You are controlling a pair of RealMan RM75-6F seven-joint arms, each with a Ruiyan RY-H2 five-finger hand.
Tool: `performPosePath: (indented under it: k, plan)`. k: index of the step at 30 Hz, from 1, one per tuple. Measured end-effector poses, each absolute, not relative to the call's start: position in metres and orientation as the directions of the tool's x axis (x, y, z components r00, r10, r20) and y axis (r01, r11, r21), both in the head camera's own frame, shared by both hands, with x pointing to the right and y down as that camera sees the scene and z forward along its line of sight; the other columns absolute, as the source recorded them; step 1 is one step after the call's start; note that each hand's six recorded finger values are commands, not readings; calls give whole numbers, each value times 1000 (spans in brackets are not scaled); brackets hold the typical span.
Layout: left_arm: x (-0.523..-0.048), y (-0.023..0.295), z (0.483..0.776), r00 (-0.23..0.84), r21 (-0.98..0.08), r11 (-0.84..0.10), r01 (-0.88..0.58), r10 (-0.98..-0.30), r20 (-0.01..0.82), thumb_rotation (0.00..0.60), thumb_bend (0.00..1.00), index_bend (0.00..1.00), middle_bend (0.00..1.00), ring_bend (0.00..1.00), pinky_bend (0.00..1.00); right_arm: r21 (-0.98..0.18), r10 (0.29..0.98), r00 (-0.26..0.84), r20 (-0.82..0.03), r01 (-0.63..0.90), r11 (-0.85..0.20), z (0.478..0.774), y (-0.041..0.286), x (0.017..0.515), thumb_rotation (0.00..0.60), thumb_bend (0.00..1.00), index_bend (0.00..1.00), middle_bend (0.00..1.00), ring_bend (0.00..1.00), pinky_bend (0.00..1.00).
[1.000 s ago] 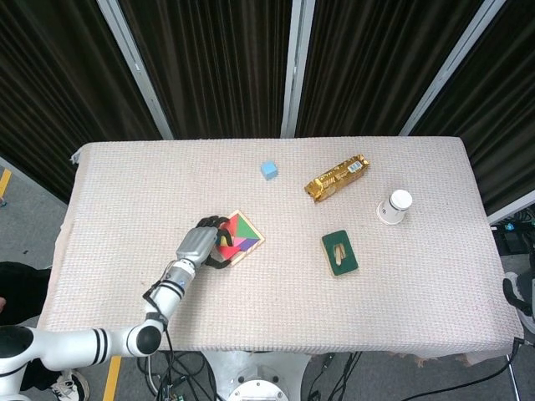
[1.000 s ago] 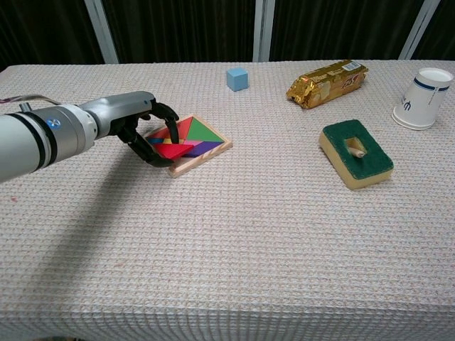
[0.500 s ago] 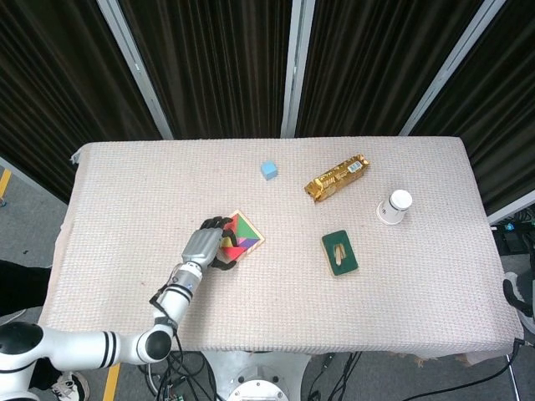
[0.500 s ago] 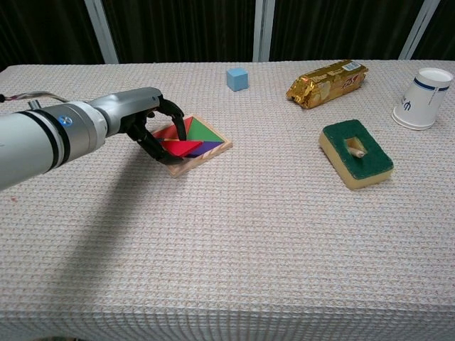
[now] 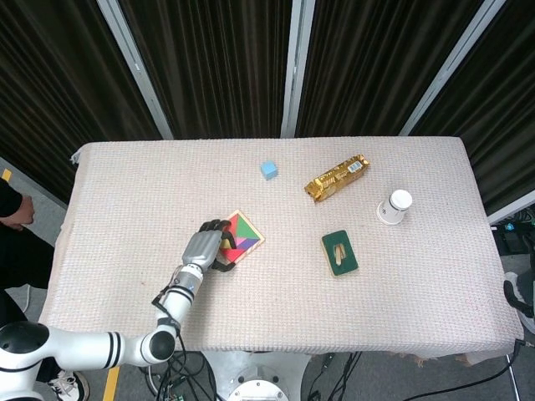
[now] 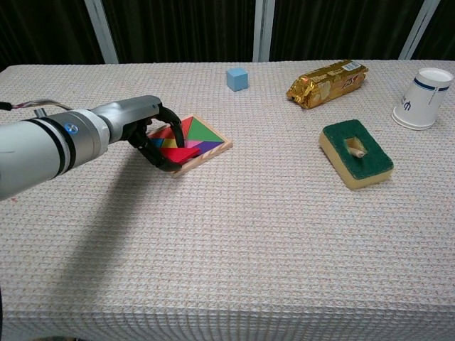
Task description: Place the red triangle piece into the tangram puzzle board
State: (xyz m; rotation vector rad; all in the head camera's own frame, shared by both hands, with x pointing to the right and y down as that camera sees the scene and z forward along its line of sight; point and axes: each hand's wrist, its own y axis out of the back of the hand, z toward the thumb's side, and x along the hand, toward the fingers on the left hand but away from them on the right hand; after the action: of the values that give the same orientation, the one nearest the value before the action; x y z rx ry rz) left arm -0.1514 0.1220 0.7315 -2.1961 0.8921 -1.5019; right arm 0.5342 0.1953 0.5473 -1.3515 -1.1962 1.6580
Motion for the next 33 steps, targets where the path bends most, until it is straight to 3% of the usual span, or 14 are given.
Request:
performPosePath:
  k: [19,33]
  plan:
    - [-149,127,737,248,-575,-758,-310,-648,720,600,261,475,96,0,4,-936,907,-237,-349,44,-349,548,196,536,600,303,0,0,0,0]
    - [-151,127,735,258,-569,-758,-319,-647,718,600,253,313,96,0,4,-935,906,-237,-352,42,-352,548,197,536,600,304,0,0,0,0]
